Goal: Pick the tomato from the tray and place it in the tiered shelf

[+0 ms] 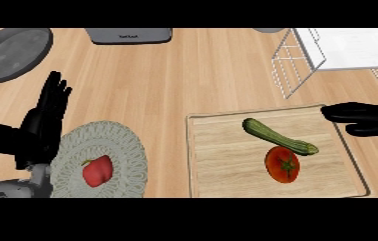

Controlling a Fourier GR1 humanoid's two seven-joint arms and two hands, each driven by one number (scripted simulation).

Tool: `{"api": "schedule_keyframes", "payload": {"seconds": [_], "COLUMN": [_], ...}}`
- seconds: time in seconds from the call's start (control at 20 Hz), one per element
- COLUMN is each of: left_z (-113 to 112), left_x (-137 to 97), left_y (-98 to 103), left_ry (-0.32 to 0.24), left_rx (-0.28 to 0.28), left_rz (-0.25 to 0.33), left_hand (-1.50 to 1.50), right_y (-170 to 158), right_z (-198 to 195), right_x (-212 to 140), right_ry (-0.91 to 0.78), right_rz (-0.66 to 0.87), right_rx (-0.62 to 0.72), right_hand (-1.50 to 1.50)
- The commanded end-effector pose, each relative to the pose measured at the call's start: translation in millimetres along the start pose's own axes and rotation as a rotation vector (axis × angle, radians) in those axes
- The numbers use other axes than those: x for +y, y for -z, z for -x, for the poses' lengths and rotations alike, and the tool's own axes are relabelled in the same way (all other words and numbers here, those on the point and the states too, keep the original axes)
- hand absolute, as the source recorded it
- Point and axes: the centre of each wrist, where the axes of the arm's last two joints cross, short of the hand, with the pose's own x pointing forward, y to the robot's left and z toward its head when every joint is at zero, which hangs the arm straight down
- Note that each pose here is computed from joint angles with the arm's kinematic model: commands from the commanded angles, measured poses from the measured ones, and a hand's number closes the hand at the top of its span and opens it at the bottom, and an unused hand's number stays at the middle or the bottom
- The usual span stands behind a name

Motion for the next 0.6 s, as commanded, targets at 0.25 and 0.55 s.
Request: {"api": "schedule_keyframes", "payload": {"seconds": [0.25, 0.55], "left_z": [2.5, -6.7], "left_x": [6.5, 5.2], "left_y": [-3.9, 6.4], "left_ry": [0.003, 0.007], "left_rx": [0.020, -0.006], "left_rz": [0.003, 0.008], "left_hand": [0.00, 0.00], "right_y": [17.6, 14.8], "right_z": [-77.9, -88.8], "right_x": [31.4, 101.2], "right_ry": [-0.565, -0.590], "right_rz": [-0.084, -0.059], "right_rx": [0.224, 0.320], "right_hand": [-1.50, -1.50]}}
